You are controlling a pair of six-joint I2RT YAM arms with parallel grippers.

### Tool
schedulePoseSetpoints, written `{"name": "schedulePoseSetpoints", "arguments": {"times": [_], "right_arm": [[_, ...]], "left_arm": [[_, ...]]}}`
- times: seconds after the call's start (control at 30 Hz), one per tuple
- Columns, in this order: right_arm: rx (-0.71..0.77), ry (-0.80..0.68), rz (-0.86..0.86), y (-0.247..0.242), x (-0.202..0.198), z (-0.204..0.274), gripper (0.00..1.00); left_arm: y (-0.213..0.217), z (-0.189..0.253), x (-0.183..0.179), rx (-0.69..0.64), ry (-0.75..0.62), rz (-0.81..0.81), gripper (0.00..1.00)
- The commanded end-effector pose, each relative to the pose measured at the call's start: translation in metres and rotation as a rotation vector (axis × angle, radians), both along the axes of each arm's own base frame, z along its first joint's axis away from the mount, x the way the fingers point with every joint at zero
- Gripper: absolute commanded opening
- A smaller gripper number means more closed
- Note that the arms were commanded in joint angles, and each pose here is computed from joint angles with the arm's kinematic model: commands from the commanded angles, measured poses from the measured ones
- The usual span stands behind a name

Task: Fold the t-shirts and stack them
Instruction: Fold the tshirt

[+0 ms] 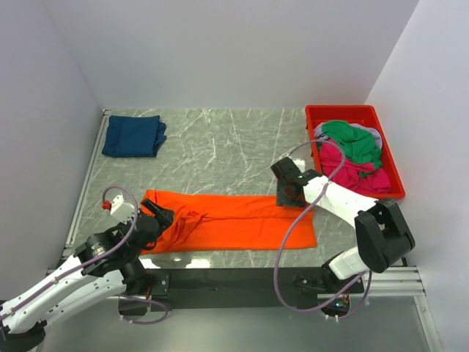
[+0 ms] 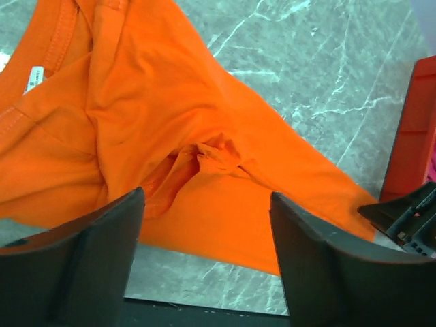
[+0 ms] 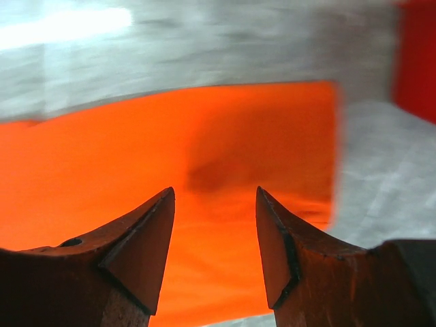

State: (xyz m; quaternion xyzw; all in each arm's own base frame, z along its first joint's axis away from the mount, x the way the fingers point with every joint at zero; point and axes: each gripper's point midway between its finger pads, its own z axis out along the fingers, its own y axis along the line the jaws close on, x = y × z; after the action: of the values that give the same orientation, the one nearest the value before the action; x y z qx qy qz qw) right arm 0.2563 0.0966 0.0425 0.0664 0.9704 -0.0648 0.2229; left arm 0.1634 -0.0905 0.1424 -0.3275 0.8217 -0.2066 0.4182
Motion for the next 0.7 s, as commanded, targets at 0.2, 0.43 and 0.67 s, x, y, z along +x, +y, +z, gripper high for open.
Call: {"name": "schedulePoseSetpoints", "arguments": {"times": [0.2, 0.43, 0.67], "right_arm": [[0.392, -0.218, 0.454, 0.190, 0.035, 0.071, 0.57], [0.441, -0.253, 0.603, 0.275, 0.027, 0.085, 0.55], [0.488, -0.235, 0.644, 0.303, 0.007, 0.075, 0.54]], "left_arm": [[-0.003, 0.030, 0.033, 0.134, -0.140, 0.025, 0.99], [0.013, 0.039, 0.104, 0.294, -0.148, 0.066, 0.99], [0.079, 0.011, 0.158, 0.347, -0.059, 0.203, 0.91]]}}
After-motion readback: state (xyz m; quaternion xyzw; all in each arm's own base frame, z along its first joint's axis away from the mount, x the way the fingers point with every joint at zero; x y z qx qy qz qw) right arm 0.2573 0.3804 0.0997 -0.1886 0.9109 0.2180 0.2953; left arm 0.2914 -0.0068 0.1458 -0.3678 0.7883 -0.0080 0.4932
